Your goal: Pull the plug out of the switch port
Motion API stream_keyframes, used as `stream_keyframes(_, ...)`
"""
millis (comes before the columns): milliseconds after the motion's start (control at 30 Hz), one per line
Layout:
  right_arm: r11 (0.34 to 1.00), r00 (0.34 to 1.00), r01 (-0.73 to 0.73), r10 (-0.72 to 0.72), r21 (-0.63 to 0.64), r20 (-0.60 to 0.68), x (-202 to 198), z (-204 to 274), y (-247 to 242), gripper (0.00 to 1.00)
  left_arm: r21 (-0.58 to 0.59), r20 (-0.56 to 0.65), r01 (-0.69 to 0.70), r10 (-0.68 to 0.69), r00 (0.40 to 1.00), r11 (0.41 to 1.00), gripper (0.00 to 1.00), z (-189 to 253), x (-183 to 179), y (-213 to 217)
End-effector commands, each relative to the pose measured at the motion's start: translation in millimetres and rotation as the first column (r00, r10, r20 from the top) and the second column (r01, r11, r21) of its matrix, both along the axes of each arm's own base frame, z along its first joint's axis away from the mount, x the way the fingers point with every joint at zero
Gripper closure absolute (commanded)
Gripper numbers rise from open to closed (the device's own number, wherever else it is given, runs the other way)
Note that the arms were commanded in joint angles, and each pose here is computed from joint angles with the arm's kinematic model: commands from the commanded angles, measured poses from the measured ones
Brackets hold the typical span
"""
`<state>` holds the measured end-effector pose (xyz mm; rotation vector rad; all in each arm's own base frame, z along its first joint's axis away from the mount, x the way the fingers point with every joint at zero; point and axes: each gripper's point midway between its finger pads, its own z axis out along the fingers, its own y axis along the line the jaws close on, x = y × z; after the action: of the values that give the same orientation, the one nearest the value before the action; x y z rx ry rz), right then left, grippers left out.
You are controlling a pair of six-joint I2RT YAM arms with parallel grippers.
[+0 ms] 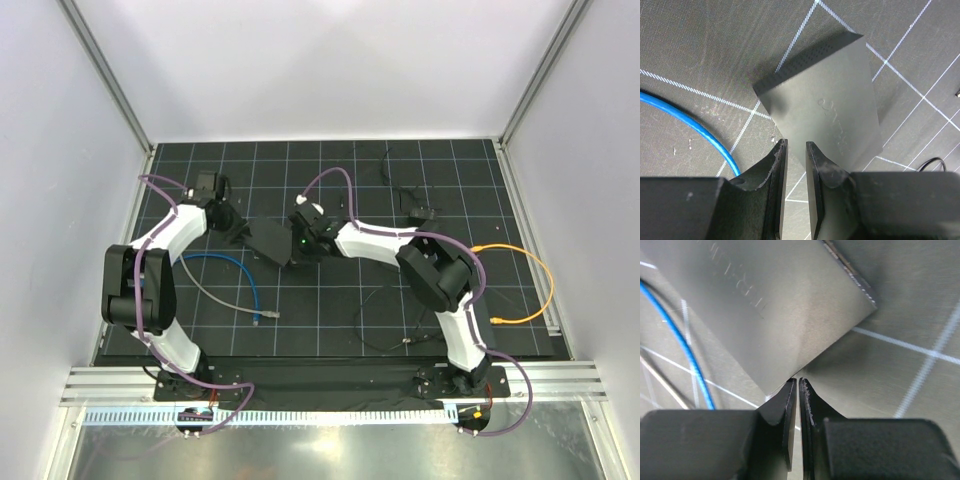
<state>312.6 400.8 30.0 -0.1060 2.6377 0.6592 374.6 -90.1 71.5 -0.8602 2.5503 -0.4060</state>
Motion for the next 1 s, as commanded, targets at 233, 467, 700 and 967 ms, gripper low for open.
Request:
stream_keyframes(233,0.990,0.994,0.045,-0.057,0.132,0.093,12,53,16,0.85,-0.024,0.135,0.044,-0.040,0.990,0.999,0.76,35,14,-4)
stream_keyframes(467,0.962,0.965,0.199,-0.158,-0.188,0.211,-7,75,-97,0.63,-0.114,0.289,0.229,-0.188,0.939,0.967,0.70,66,15,-47)
stream_keyframes(700,0.925,0.935,0.284,-0.210,-0.251,0.284,-37,108,-180,0.46,-0.124,0.277,0.350,-0.307,0.910,0.928,0.69,67,6,-83)
stream_keyframes(967,0.982,0.958,0.100,-0.052,-0.159,0.282,4,111,-138,0.43,0.065,0.196,-0.061,0.047,0.979,0.996,0.80,57,-5,-13)
